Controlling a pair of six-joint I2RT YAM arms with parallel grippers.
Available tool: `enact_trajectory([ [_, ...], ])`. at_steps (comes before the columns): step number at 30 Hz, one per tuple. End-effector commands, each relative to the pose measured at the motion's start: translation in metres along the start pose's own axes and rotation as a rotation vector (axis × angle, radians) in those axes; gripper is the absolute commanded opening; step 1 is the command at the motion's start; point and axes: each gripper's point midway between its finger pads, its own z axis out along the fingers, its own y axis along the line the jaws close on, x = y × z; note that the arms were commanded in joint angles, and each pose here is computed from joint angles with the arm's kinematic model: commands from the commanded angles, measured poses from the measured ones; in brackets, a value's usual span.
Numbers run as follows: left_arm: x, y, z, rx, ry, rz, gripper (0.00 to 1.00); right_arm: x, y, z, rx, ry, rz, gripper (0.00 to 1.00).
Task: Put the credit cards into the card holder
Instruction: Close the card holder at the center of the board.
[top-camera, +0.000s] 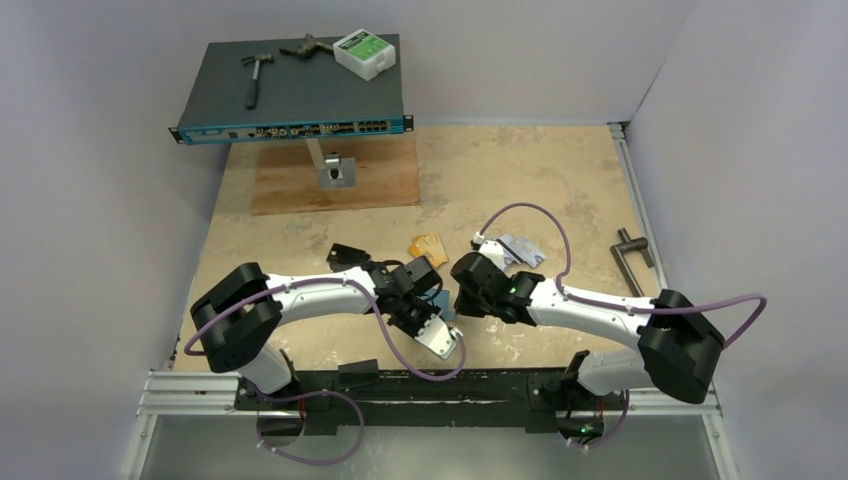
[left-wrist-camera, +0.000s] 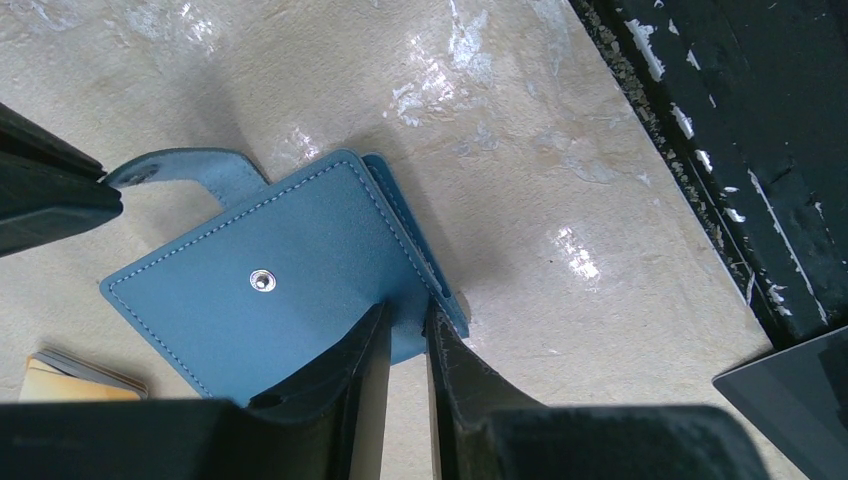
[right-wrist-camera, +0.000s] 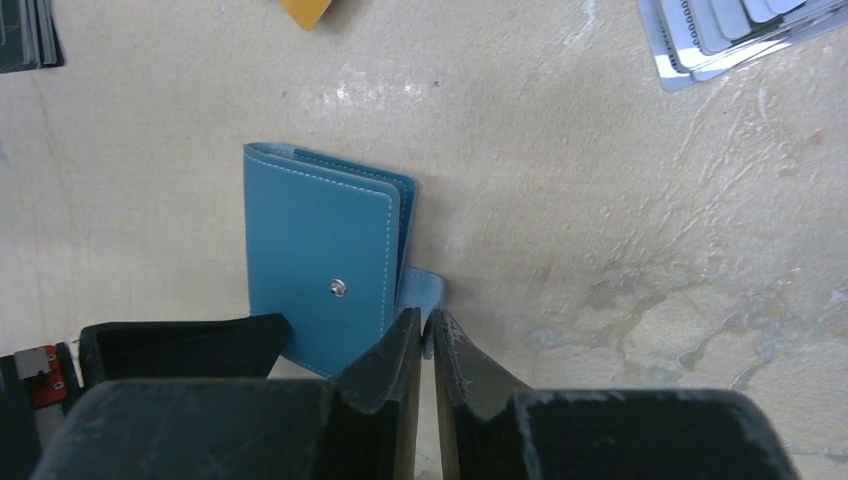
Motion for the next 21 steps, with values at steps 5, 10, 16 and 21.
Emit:
enact_trajectory([
  [5, 0.002, 0.008, -0.005, -0.038, 0.02, 0.012, 0.17, -0.019, 0.006, -0.005, 0.009, -0.049, -0.024, 0.29],
  [10, 0.002, 0.009, -0.005, -0.043, 0.022, 0.008, 0.17, -0.017, 0.011, 0.001, 0.013, -0.031, -0.042, 0.29],
  [16, 0.001, 0.013, -0.006, -0.05, 0.024, 0.003, 0.17, -0.015, 0.015, 0.007, 0.012, -0.011, -0.057, 0.29],
  [21, 0.001, 0.013, -0.005, -0.047, 0.024, -0.002, 0.17, -0.014, 0.01, 0.003, 0.016, -0.017, -0.048, 0.21],
])
